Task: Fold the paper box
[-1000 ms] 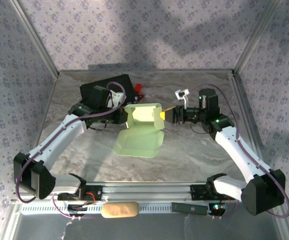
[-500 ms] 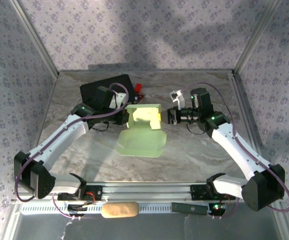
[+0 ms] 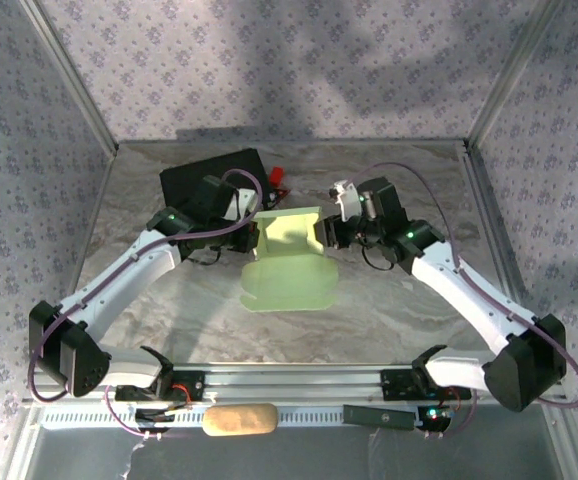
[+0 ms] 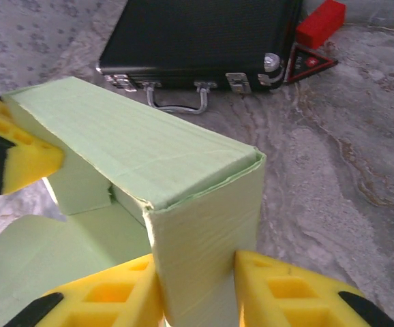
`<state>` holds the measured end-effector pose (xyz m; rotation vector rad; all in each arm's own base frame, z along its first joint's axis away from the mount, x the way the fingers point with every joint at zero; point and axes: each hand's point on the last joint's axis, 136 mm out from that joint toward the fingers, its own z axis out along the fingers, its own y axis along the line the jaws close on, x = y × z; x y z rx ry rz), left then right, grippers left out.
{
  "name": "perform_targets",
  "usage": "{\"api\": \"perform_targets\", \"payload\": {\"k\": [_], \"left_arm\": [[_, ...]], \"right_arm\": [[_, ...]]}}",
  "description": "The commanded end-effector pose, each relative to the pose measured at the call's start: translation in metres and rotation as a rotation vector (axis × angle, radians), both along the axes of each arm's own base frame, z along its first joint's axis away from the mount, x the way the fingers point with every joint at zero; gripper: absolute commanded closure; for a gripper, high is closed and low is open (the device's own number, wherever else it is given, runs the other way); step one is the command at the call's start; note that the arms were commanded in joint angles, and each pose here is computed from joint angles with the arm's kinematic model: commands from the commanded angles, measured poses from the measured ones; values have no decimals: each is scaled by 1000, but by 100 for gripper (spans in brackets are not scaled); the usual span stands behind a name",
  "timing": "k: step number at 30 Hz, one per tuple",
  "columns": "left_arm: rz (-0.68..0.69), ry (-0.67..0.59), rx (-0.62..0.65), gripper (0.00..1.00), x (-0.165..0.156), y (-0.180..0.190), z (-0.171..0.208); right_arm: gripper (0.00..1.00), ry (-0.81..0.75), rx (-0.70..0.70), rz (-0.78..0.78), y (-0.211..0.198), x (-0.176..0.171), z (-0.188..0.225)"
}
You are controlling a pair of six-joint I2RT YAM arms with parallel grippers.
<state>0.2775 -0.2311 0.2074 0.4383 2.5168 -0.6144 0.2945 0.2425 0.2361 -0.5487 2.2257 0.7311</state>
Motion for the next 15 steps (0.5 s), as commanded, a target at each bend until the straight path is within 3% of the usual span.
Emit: {"api": "perform_targets", "payload": {"k": [1,8,15], "left_arm": [[-57,-35,-58,100,-4,-17,24],[-66,-40,-58,100,-5,-21,25],[-71,-41,-51,100,-6,-25,24]], "right_arm": [[71,-40,-67,-50,-2,10,2],[78,-58,-136,-140,-1,19,-3],[91,-64,-249,-255,-3,25,-16]]}}
